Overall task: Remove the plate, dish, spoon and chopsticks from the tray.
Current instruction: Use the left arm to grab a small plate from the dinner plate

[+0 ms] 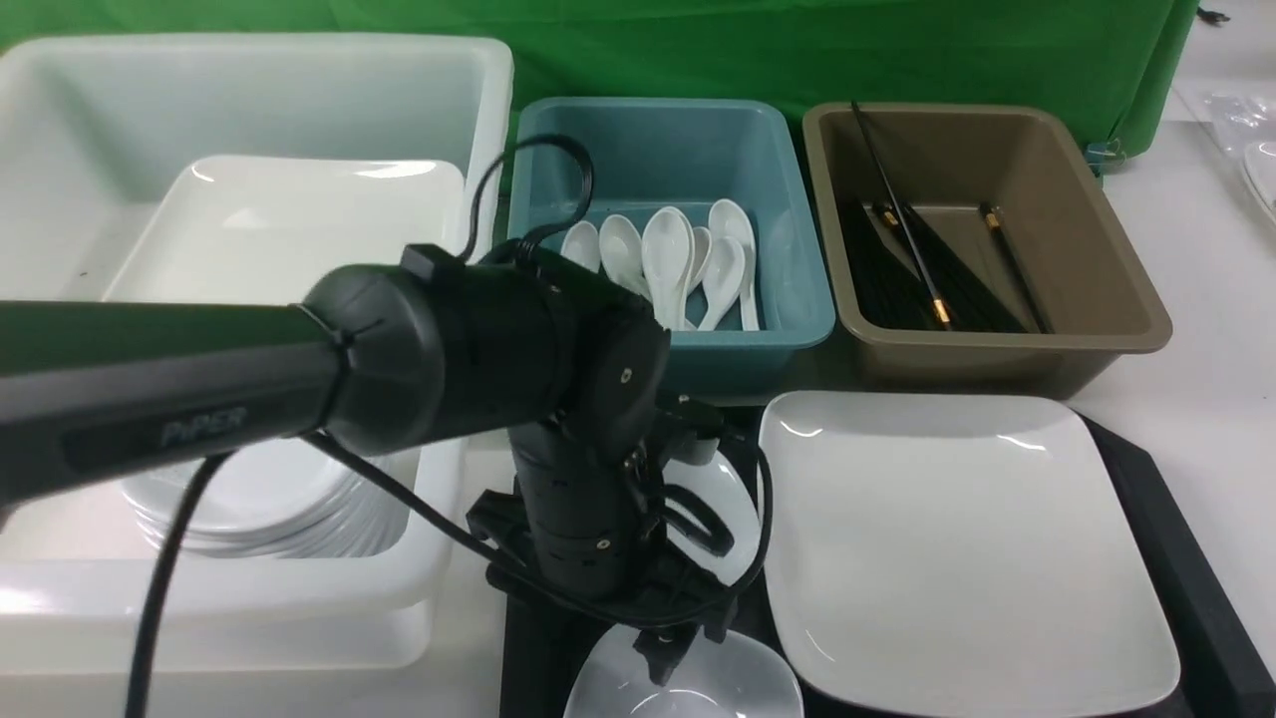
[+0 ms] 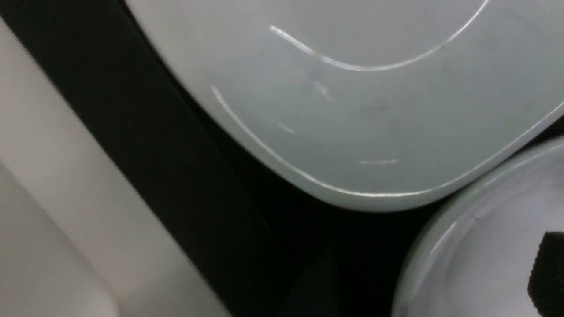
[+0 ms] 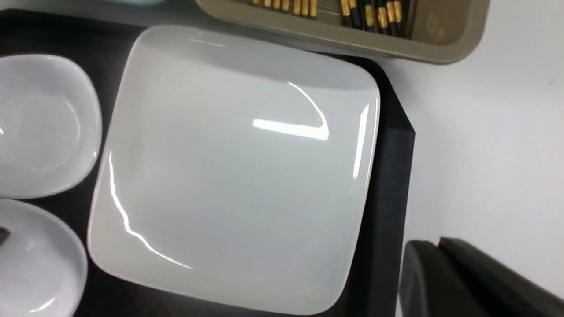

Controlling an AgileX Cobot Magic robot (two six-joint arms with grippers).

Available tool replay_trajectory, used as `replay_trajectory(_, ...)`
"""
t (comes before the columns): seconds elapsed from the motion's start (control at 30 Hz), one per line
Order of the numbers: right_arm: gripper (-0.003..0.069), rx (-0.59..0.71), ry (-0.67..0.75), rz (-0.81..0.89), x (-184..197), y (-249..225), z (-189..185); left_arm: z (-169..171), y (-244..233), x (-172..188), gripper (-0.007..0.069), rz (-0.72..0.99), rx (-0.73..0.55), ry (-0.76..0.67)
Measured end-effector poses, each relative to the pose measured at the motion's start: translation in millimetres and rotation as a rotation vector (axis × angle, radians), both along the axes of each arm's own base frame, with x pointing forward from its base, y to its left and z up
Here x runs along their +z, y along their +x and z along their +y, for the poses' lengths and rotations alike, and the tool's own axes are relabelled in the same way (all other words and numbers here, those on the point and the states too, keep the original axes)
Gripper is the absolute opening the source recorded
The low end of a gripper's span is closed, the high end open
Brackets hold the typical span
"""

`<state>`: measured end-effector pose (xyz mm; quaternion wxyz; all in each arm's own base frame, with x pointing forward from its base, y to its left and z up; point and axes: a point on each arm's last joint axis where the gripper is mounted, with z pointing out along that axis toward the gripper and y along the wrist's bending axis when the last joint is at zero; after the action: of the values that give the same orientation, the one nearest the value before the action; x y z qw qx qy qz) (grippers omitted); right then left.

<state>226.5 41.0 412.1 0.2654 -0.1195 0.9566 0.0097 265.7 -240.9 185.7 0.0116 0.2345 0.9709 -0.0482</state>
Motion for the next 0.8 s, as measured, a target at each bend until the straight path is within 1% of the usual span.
replay_trajectory(0.1, 0.0069, 0.0, 0.009, -0.046, 10, -14, -3, -4, 2, -13, 0.0572, 0.021, 0.008, 0.002)
replay_trajectory(0.23, 0.0069, 0.0, 0.014, -0.07, 15, -21, -4, -4, 2, -17, 0.0473, 0.028, 0.01, 0.006)
replay_trajectory(0.27, 0.0069, 0.0, 0.014, -0.071, 16, -22, -4, -4, 2, -17, 0.0424, 0.03, 0.011, 0.005)
replay_trajectory(0.3, 0.007, 0.0, 0.014, -0.071, 16, -22, -4, -4, 2, -17, 0.0417, 0.03, 0.011, 0.005)
replay_trajectory(0.37, 0.0069, 0.0, 0.014, -0.07, 16, -22, -4, -5, 2, -17, 0.0346, 0.032, 0.013, 0.002)
replay_trajectory(0.4, 0.0071, 0.001, 0.015, -0.069, 15, -22, -4, -4, 1, -17, 0.0253, 0.043, 0.008, 0.01)
replay_trajectory(0.43, 0.0074, 0.001, 0.015, -0.069, 15, -22, -4, -3, -2, -15, 0.0204, 0.062, 0.007, 0.016)
replay_trajectory(0.47, 0.0074, 0.001, 0.015, -0.068, 15, -22, -4, -2, -3, -13, 0.0181, 0.071, 0.008, 0.014)
replay_trajectory(0.67, 0.0085, 0.001, 0.017, -0.066, 15, -22, -4, 1, -5, 5, 0.012, 0.039, 0.014, -0.005)
replay_trajectory(0.7, 0.0087, 0.002, 0.018, -0.065, 15, -22, -4, 2, -7, 13, 0.0091, 0.021, 0.02, -0.017)
replay_trajectory(0.8, 0.0089, 0.002, 0.017, -0.064, 15, -22, -4, 7, -11, 36, 0.0043, -0.031, 0.02, -0.049)
